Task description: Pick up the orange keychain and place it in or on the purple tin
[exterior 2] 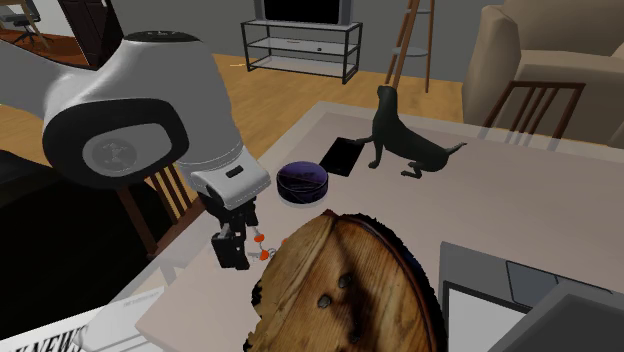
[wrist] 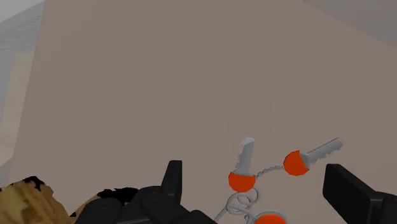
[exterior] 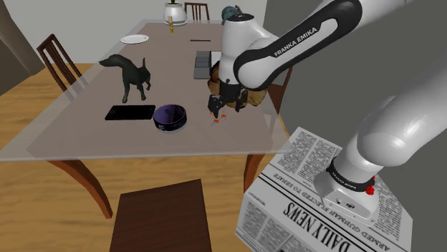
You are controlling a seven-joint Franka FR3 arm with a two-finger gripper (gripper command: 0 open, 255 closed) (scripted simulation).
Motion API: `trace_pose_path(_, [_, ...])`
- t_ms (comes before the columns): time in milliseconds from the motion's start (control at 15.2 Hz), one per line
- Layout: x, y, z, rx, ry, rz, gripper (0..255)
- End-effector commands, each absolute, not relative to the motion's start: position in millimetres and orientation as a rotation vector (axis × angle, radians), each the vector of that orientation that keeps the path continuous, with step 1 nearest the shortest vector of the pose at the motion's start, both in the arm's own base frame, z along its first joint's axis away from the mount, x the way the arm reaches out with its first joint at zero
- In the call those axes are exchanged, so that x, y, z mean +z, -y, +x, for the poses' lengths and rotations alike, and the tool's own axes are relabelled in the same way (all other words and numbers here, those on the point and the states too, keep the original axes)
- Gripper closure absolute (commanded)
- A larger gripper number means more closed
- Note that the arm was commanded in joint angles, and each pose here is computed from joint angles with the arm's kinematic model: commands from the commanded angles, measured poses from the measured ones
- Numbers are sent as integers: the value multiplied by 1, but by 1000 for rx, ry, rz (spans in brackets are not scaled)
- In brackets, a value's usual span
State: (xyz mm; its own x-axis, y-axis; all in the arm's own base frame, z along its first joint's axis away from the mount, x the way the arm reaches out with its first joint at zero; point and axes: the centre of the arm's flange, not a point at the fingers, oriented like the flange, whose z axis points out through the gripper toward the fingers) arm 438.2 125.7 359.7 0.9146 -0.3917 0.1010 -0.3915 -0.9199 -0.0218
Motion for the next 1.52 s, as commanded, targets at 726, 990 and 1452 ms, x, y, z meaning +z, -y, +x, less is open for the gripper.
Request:
trace_pose_path(726, [336, -125, 441, -163, -629, -3072, 255])
trace_pose_path(990, [335, -124, 441, -163, -630, -3072, 255])
trace_pose_path(1452, [346, -125, 441, -163, -629, -3072, 255])
